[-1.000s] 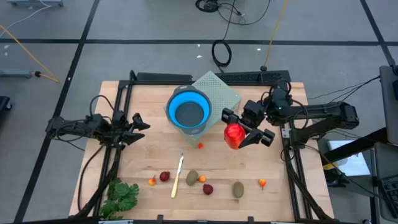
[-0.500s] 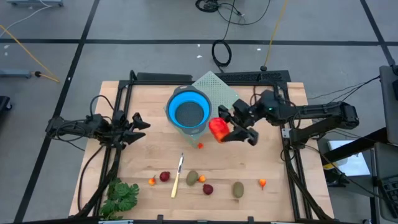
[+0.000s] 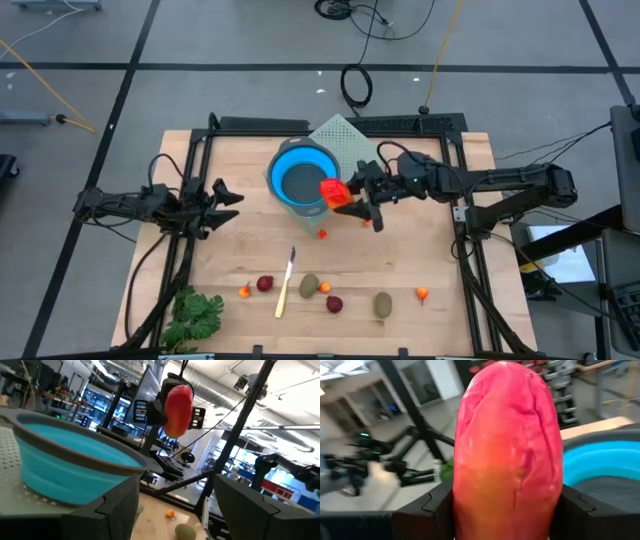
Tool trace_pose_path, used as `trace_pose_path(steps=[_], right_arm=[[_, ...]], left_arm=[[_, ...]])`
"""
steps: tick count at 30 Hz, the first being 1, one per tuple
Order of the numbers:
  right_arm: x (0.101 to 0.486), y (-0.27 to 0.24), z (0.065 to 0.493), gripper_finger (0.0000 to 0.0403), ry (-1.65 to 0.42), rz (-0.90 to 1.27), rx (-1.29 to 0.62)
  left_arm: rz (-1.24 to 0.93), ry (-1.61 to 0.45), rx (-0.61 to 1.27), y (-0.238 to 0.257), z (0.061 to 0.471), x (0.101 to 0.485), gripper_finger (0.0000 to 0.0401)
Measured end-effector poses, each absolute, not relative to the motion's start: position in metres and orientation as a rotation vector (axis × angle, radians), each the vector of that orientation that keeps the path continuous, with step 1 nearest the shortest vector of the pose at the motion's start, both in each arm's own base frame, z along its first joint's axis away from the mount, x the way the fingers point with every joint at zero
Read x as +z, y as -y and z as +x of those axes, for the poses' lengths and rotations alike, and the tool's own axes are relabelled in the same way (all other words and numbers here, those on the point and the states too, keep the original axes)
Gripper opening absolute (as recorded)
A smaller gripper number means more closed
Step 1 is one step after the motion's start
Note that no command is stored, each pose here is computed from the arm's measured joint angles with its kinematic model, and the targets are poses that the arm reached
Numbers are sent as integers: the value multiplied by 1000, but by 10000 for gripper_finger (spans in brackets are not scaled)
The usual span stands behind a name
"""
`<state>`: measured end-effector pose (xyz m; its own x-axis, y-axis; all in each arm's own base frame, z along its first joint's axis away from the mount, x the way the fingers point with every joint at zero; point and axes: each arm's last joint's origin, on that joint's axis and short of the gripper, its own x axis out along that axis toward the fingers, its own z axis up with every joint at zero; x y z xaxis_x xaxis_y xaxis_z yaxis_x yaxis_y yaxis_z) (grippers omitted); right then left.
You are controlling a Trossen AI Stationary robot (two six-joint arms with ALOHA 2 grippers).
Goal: Pick & Place Fruit
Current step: Put the mango into the blue strainer bowl
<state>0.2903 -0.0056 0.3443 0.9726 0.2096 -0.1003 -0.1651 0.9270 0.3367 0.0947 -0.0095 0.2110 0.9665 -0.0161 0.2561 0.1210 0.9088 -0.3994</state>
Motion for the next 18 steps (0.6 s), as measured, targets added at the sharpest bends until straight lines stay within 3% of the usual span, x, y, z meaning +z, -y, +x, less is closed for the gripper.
trace_pose_path(steps=[18], right_arm=[[339, 15, 290, 219, -152, 58, -111]], left_arm=[[-286, 280, 151, 4, 96, 228, 255]])
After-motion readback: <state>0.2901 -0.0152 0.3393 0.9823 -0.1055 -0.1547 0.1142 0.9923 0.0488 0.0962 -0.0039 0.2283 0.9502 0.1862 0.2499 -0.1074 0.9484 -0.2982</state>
